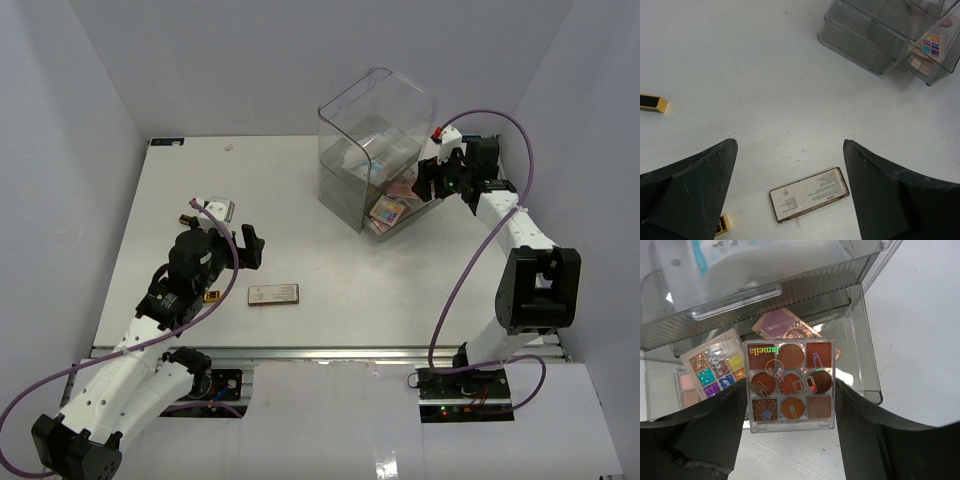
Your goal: Organize the makeup
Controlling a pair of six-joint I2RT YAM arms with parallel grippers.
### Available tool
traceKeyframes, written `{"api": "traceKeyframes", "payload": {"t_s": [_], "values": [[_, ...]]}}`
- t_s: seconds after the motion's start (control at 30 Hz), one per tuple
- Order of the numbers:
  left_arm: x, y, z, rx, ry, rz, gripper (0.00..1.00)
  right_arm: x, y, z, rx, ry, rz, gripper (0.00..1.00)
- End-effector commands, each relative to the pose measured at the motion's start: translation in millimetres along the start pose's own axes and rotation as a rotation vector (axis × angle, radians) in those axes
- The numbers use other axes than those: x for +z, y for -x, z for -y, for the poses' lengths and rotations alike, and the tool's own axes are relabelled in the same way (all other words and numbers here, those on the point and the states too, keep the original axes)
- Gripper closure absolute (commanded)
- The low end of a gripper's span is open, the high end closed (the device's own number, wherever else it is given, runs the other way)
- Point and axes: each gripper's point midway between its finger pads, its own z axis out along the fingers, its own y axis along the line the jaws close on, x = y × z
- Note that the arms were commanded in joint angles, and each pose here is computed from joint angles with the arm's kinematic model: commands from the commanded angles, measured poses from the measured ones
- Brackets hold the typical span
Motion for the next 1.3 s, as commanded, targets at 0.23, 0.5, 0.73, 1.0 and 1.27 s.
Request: {"api": "traceKeyframes", "payload": {"t_s": [0.23, 0.5, 0.73, 1.0, 1.27], "values": [[0, 6, 4, -0.006, -0.028, 0.026, 0.02, 25, 10, 28, 0.006, -0.081, 0.026, 0.53], [0, 5, 5, -0.004, -0.032, 0.021, 0.02, 20, 14, 24, -0.011, -0.072, 0.042, 0.16], [0, 5, 5, -0.004, -0.032, 0.022, 0.02, 6, 25, 16, -0.027, -0.054, 0.075, 0.09], [0, 6, 4, -0.006, -0.027, 0.024, 0.02, -40, 20, -131, -0.371, 0.528, 0.09, 0.06], [-6, 16, -20, -0.038, 0.106, 0.071, 0.02, -45, -65, -304, -0.8, 0.828, -0.089, 0.02]]}}
